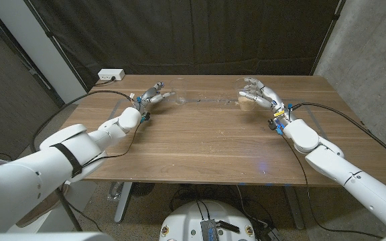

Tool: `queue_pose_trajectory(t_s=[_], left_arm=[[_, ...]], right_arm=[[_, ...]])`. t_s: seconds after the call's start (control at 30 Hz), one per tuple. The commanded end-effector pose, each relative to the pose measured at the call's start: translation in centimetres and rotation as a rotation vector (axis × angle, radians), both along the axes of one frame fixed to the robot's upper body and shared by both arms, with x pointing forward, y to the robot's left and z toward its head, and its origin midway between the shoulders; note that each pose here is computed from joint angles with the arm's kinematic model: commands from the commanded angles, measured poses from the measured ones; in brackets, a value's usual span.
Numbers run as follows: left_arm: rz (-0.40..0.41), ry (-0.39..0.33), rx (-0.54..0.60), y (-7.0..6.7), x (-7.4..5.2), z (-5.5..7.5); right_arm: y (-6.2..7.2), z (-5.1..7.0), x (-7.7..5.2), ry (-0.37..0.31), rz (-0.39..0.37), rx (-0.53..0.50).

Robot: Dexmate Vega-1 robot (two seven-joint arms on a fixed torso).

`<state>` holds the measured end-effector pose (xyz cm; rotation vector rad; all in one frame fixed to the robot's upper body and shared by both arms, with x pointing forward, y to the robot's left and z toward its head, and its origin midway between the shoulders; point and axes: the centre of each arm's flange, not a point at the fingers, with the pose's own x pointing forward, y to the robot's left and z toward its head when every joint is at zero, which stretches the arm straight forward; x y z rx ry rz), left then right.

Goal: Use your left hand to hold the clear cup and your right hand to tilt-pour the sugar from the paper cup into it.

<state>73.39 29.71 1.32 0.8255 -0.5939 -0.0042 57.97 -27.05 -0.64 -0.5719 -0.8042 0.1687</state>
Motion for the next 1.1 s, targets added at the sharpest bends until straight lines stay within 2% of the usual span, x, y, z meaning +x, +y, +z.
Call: queue_pose_trajectory(t_s=[0.03, 0.13, 0.43, 0.57, 0.7, 0.97, 1.0, 1.07, 1.1], left_arm=[[0.024, 0.057, 0.023, -1.3, 1.0, 0.9], [0.023, 0.067, 0.04, -1.8, 1.2, 1.2], [-0.044, 0.019, 0.073, -3.7, 0.6, 1.2], [-0.091, -0.022, 0.072, -4.0, -0.2, 0.8], [-0.113, -0.029, 0.053, -3.8, -0.5, 0.5], [-0.102, 0.035, -0.017, -3.5, 0.1, -0.8], [-0.121, 0.029, -0.027, -3.6, -0.2, -1.0], [-0.108, 0.061, -0.047, -3.4, 0.1, -1.6], [-0.087, 0.104, -0.08, -3.1, 0.6, -2.1]], right_arm=[[-0.2, 0.1, 0.0, -0.007, -0.004, 0.0], [-0.2, 0.1, -0.1, -0.011, -0.006, -0.002], [-0.3, -0.1, 0.0, -0.03, -0.004, -0.006], [-0.3, -0.4, -0.2, -0.041, -0.007, 0.0], [-0.3, -0.5, -0.4, -0.045, -0.011, 0.003], [0.0, -1.1, -0.7, -0.041, -0.014, -0.016], [0.1, -1.3, -0.7, -0.038, -0.016, -0.018], [0.2, -1.7, -0.9, -0.032, -0.016, -0.022], [0.4, -2.0, -1.1, -0.029, -0.019, -0.029]])
